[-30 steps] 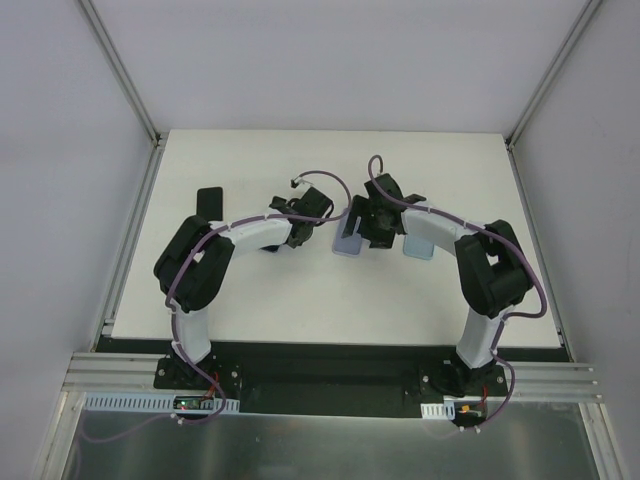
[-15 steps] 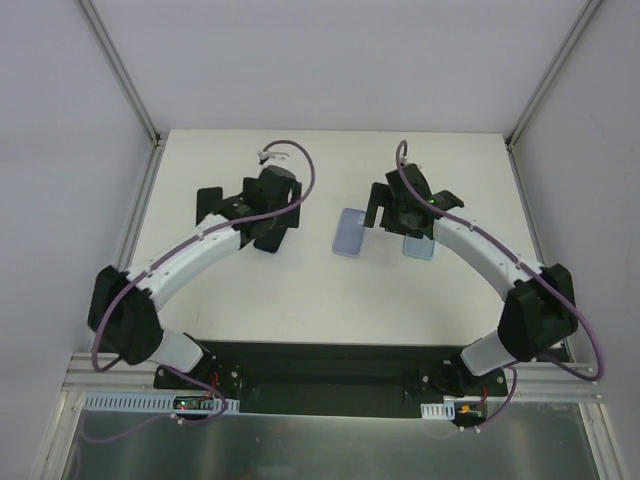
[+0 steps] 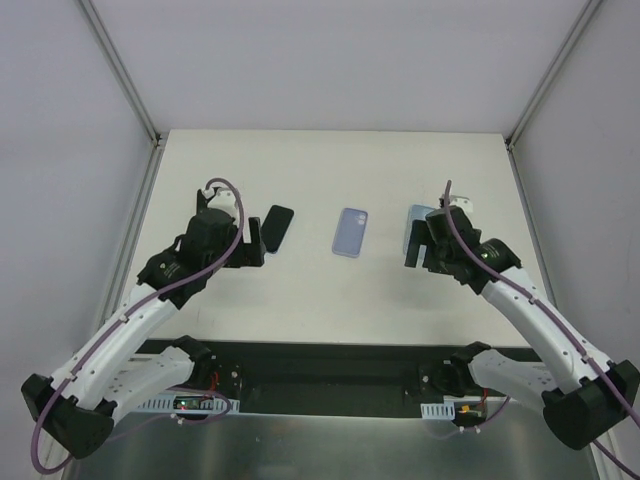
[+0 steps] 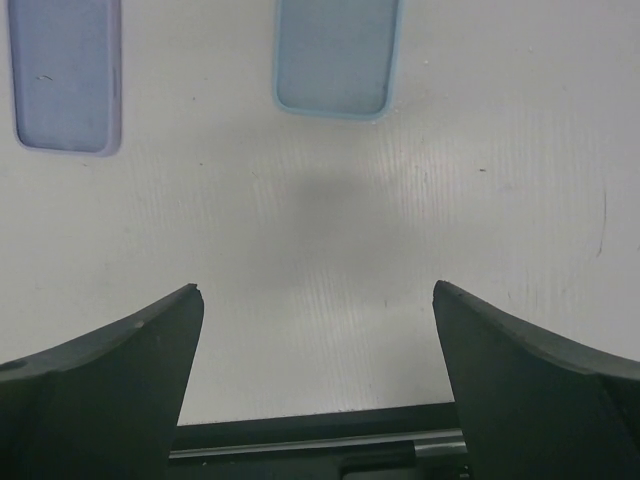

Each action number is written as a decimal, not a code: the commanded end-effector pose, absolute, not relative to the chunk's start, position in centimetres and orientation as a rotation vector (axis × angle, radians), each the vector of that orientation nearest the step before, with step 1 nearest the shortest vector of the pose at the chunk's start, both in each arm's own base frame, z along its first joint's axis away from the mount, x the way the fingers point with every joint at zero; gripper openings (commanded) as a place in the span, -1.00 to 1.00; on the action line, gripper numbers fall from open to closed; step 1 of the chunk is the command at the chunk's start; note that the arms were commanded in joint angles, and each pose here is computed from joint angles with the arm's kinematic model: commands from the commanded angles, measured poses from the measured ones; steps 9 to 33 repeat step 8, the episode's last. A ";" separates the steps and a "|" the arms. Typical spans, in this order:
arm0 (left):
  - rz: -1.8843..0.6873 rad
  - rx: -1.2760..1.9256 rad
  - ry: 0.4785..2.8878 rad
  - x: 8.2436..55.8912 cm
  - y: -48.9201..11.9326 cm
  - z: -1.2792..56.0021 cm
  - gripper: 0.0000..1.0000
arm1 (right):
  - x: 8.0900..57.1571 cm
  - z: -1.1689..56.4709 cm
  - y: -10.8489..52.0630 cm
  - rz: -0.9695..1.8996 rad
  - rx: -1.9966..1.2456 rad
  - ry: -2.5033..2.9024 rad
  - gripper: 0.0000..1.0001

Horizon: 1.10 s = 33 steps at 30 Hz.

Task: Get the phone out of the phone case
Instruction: Reset both arms

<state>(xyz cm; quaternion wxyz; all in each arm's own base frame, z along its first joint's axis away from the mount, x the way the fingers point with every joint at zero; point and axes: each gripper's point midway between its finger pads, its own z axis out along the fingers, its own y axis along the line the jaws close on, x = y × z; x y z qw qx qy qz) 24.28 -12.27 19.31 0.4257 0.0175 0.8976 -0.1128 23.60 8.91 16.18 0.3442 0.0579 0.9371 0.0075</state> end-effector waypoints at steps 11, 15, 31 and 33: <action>-0.317 -0.010 2.290 21.7 -11.3 18.3 0.69 | 21.5 17.5 6.4 -0.037 0.194 2.384 0.99; -0.317 -0.010 2.290 21.7 -11.3 18.3 0.69 | 21.5 17.5 6.4 -0.037 0.194 2.384 0.99; -0.317 -0.010 2.290 21.7 -11.3 18.3 0.69 | 21.5 17.5 6.4 -0.037 0.194 2.384 0.99; -0.317 -0.010 2.290 21.7 -11.3 18.3 0.69 | 21.5 17.5 6.4 -0.037 0.194 2.384 0.99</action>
